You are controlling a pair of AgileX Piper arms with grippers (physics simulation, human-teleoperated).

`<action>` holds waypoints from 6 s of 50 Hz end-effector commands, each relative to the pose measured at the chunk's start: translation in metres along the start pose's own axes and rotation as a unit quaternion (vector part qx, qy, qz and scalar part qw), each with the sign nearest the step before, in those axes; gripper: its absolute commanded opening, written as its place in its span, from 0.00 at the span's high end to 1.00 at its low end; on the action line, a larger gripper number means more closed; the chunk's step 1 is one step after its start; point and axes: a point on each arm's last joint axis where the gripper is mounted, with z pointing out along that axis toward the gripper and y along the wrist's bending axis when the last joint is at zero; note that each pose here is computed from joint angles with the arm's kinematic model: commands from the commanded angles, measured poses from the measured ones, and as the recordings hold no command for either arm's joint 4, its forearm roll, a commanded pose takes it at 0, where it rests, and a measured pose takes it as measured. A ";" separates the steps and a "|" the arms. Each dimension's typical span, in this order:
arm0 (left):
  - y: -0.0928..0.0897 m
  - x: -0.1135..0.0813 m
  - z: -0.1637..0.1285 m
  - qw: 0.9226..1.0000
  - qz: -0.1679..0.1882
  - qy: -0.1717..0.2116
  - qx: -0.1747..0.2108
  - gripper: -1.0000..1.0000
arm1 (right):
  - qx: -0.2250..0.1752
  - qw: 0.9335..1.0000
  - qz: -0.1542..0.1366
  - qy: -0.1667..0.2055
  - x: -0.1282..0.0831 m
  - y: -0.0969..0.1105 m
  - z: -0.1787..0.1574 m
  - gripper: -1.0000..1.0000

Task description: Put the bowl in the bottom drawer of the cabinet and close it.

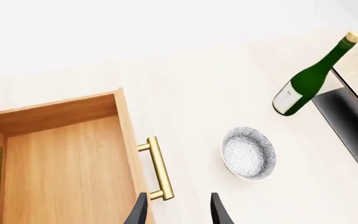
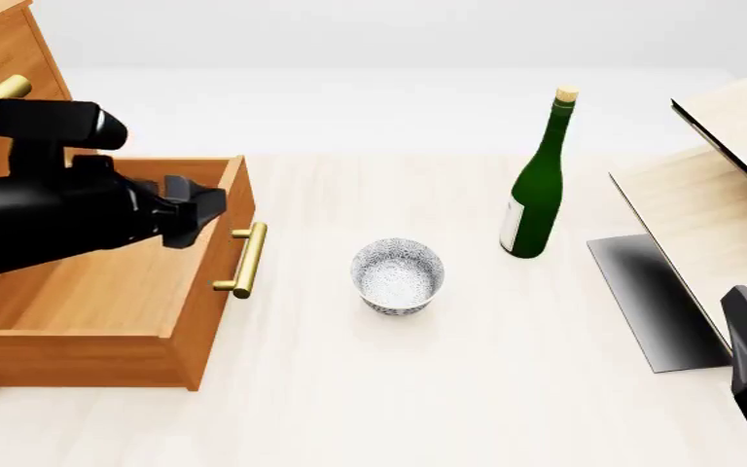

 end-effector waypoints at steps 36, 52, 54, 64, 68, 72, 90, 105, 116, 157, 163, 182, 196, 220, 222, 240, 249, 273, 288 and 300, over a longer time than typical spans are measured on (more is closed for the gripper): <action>-0.042 -0.028 0.002 0.995 0.017 -0.053 0.081 0.00 | 0.000 1.000 0.000 0.000 0.000 0.000 0.000 0.00; -0.046 -0.035 0.005 0.995 -0.001 -0.054 0.087 0.00 | 0.000 1.000 0.000 0.000 0.000 0.000 0.000 0.00; -0.049 -0.036 0.005 0.994 -0.003 -0.056 0.091 0.00 | 0.000 1.000 0.000 0.000 0.000 0.000 0.000 0.00; -0.056 -0.040 0.015 0.994 -0.007 -0.048 0.100 0.00 | 0.000 1.000 0.000 0.000 0.000 0.000 0.000 0.00; -0.059 -0.045 0.020 0.994 -0.005 -0.045 0.100 0.00 | 0.000 1.000 0.000 0.000 0.000 0.000 0.000 0.00; -0.061 -0.048 0.022 0.994 -0.006 -0.046 0.101 0.00 | 0.000 1.000 0.000 0.000 0.000 0.000 0.000 0.00; -0.067 -0.055 0.037 0.993 -0.035 -0.046 0.106 0.00 | 0.000 1.000 0.000 0.000 0.000 0.000 0.000 0.00; -0.064 -0.050 0.055 0.991 -0.074 -0.044 0.101 0.00 | 0.000 1.000 0.000 0.000 0.000 0.000 0.000 0.00; -0.057 -0.043 0.073 0.990 -0.103 -0.042 0.090 0.00 | 0.000 1.000 0.000 0.000 0.000 0.000 0.000 0.00; -0.052 -0.004 0.113 0.982 -0.169 -0.008 0.077 0.00 | 0.000 1.000 0.000 0.000 0.000 0.000 0.000 0.00; -0.054 -0.005 0.118 0.983 -0.168 -0.005 0.077 0.00 | 0.000 1.000 0.000 0.000 0.000 0.000 0.000 0.00; -0.055 0.006 0.144 0.985 -0.161 0.021 0.067 0.00 | 0.000 1.000 0.000 0.000 0.000 0.000 0.000 0.00; -0.062 0.014 0.160 0.983 -0.165 0.035 0.069 0.00 | 0.000 1.000 0.000 0.000 0.000 0.000 0.000 0.00; -0.071 0.030 0.180 0.981 -0.174 0.054 0.072 0.00 | 0.000 1.000 0.000 0.000 0.000 0.000 0.000 0.00; -0.068 0.033 0.184 0.979 -0.181 0.057 0.067 0.00 | 0.000 1.000 0.000 0.000 0.000 0.000 0.000 0.00; -0.075 0.046 0.192 0.977 -0.187 0.069 0.072 0.00 | 0.000 1.000 0.000 0.000 0.000 0.000 0.000 0.00; -0.077 0.053 0.196 0.976 -0.193 0.075 0.072 0.00 | 0.000 1.000 0.000 0.000 0.000 0.000 0.000 0.00; -0.080 0.075 0.206 0.970 -0.215 0.089 0.072 0.00 | 0.000 1.000 0.000 0.000 0.000 0.000 0.000 0.00; -0.083 0.088 0.211 0.966 -0.228 0.098 0.072 0.00 | 0.000 1.000 0.000 0.000 0.000 0.000 0.000 0.00; -0.088 0.094 0.214 0.966 -0.222 0.106 0.074 0.00 | 0.000 1.000 0.000 0.000 0.000 0.000 0.000 0.00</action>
